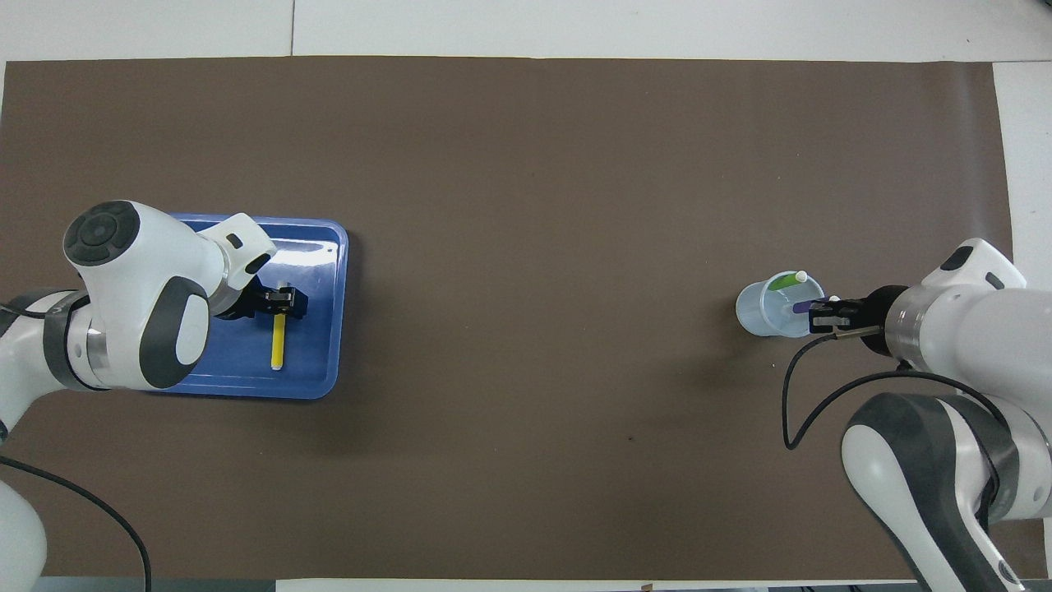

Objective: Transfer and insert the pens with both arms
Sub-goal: 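Insert the purple pen into the cup while the left gripper grasps yellow pen, then lift the yellow pen with the left gripper while the right gripper withdraws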

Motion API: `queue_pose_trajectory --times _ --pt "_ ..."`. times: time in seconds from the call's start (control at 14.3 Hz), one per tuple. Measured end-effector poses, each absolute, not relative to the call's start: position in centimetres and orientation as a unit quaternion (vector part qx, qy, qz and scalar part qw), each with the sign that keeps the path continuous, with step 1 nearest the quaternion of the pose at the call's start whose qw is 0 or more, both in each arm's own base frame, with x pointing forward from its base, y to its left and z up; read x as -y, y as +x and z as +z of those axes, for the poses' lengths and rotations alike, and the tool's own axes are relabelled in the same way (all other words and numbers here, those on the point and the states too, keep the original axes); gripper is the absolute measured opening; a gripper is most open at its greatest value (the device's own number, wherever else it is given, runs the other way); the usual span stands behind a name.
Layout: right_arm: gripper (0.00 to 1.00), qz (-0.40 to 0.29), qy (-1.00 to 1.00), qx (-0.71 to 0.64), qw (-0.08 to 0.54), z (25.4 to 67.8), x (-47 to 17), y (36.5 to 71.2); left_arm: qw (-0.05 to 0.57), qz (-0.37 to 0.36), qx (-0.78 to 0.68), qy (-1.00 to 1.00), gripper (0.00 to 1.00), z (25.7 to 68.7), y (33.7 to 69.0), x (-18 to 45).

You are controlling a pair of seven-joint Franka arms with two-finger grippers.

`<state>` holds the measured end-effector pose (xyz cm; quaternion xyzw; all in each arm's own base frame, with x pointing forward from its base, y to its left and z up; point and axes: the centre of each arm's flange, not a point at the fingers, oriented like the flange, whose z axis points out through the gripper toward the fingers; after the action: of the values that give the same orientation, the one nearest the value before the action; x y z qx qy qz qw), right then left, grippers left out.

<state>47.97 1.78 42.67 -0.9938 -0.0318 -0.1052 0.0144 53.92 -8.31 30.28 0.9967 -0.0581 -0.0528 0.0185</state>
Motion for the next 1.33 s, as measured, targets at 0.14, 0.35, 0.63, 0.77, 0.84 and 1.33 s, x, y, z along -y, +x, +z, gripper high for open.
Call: queue_pose_trajectory --times 0.14,0.35,0.63,0.77,0.84,1.33 --pt "0.18 -0.106 -0.994 0.030 0.014 41.8 -1.7 48.4 0.018 -0.054 0.058 0.997 0.67 30.3 53.9 8.3" --pt "0.18 -0.107 -0.994 0.027 0.014 40.3 -1.4 49.0 0.018 -0.055 0.058 0.997 0.33 30.3 53.9 8.3" --pt "0.18 -0.101 -0.995 0.023 0.015 39.3 -1.1 49.2 0.018 -0.055 0.058 0.997 0.17 30.3 53.9 8.2" --pt "0.18 -0.100 -0.995 0.023 0.015 39.1 -1.0 49.3 0.018 -0.055 0.058 0.997 0.17 30.3 53.9 8.2" --pt "0.18 -0.099 -0.995 0.023 0.015 39.1 -1.0 49.3 0.018 -0.056 0.058 0.997 0.17 30.3 53.9 8.2" --pt "0.18 -0.096 -0.995 0.023 0.015 38.7 -1.0 49.4 0.018 -0.099 0.040 0.994 0.17 37.5 56.7 7.4"
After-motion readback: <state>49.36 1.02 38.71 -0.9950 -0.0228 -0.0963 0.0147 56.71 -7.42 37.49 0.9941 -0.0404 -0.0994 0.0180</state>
